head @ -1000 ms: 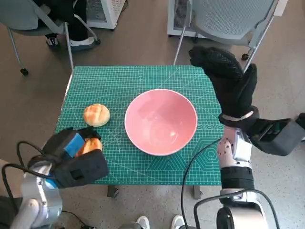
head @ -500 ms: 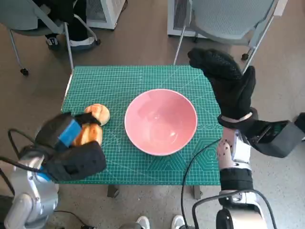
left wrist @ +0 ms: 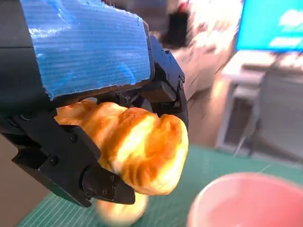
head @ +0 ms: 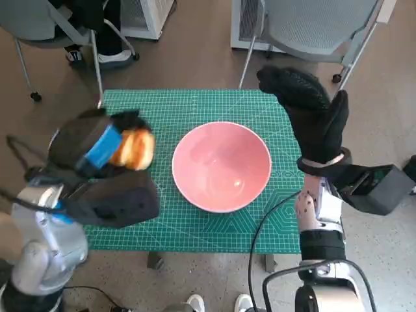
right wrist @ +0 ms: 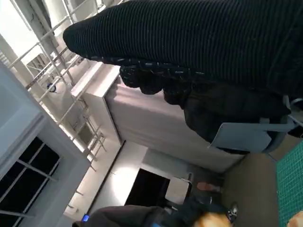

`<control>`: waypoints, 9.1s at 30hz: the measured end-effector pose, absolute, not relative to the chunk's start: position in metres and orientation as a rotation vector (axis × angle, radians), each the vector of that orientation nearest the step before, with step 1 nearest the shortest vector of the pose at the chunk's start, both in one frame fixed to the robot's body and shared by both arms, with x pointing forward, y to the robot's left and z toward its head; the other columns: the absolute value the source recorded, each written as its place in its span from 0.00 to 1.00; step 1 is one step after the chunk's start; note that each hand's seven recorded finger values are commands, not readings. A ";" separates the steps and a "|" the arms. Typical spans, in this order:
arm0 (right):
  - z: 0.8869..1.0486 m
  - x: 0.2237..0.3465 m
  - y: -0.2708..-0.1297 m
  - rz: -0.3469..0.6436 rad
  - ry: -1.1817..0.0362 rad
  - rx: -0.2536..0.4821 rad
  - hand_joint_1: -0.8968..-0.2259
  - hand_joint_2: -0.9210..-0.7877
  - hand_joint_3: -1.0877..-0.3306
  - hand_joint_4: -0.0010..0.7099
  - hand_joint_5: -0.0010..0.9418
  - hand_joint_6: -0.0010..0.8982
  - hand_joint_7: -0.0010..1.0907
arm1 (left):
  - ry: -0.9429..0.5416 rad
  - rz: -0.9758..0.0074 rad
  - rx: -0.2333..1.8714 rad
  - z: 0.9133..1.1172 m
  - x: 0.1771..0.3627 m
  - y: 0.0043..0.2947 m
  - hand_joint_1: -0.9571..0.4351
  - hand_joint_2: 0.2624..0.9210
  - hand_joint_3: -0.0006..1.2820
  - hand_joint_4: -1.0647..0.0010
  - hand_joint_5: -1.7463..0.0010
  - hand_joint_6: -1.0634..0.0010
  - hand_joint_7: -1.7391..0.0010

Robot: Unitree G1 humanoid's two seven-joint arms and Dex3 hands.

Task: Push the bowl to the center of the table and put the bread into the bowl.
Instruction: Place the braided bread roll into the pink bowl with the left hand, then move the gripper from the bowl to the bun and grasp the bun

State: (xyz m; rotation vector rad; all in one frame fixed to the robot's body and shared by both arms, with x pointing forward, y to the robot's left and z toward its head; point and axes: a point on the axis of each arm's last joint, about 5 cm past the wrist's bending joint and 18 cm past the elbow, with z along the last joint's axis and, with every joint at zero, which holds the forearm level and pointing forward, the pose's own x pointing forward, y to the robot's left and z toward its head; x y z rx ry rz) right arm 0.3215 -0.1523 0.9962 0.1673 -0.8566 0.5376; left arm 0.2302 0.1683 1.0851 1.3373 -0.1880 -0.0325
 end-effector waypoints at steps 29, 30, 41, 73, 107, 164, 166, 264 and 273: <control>0.994 0.316 -0.157 0.490 -0.870 0.147 0.30 0.00 0.27 0.16 0.01 0.02 0.36 | -0.178 -0.415 1.372 1.078 0.310 0.084 0.69 0.52 0.57 0.49 0.16 0.48 0.22; 0.994 0.316 -0.157 0.489 -0.870 0.147 0.30 0.00 0.27 0.16 0.01 0.02 0.36 | -0.174 -0.423 1.373 1.077 0.311 0.083 0.69 0.56 0.56 0.52 0.15 0.51 0.20; 0.994 0.316 -0.158 0.473 -0.868 0.144 0.30 0.00 0.28 0.16 0.01 0.02 0.37 | -0.143 -0.483 1.379 1.068 0.323 0.067 0.94 0.56 0.59 0.51 0.12 0.53 0.56; 0.994 0.316 -0.161 0.453 -0.874 0.143 0.29 0.00 0.29 0.17 0.01 0.03 0.37 | 0.007 -0.624 1.293 1.070 0.328 0.077 0.54 0.71 0.06 1.00 1.00 0.78 0.97; 0.995 0.316 -0.161 0.454 -0.877 0.142 0.30 0.00 0.28 0.17 0.00 0.04 0.36 | -0.106 -0.299 1.249 1.119 0.272 0.161 0.50 0.75 0.03 1.00 1.00 0.79 0.99; 0.994 0.320 -0.159 0.493 -0.871 0.162 0.32 0.00 0.27 0.16 0.00 0.04 0.37 | 0.482 -0.195 1.450 1.046 0.334 0.207 0.35 0.59 0.00 1.00 1.00 1.00 1.00; 0.994 0.320 -0.160 0.492 -0.871 0.161 0.32 0.00 0.27 0.16 0.00 0.04 0.37 | 0.501 -0.201 1.457 1.044 0.337 0.207 0.35 0.58 0.00 1.00 1.00 1.00 1.00; 1.001 0.312 -0.176 0.442 -0.905 0.106 0.28 0.00 0.29 0.18 0.01 0.11 0.36 | 0.738 -0.199 1.514 0.975 0.357 0.188 0.43 0.93 0.02 0.53 0.54 0.23 0.42; 1.001 0.312 -0.176 0.444 -0.903 0.106 0.27 0.00 0.29 0.19 0.01 0.11 0.35 | 0.710 -0.156 1.544 0.975 0.357 0.189 0.92 0.62 0.40 0.36 0.26 0.65 0.63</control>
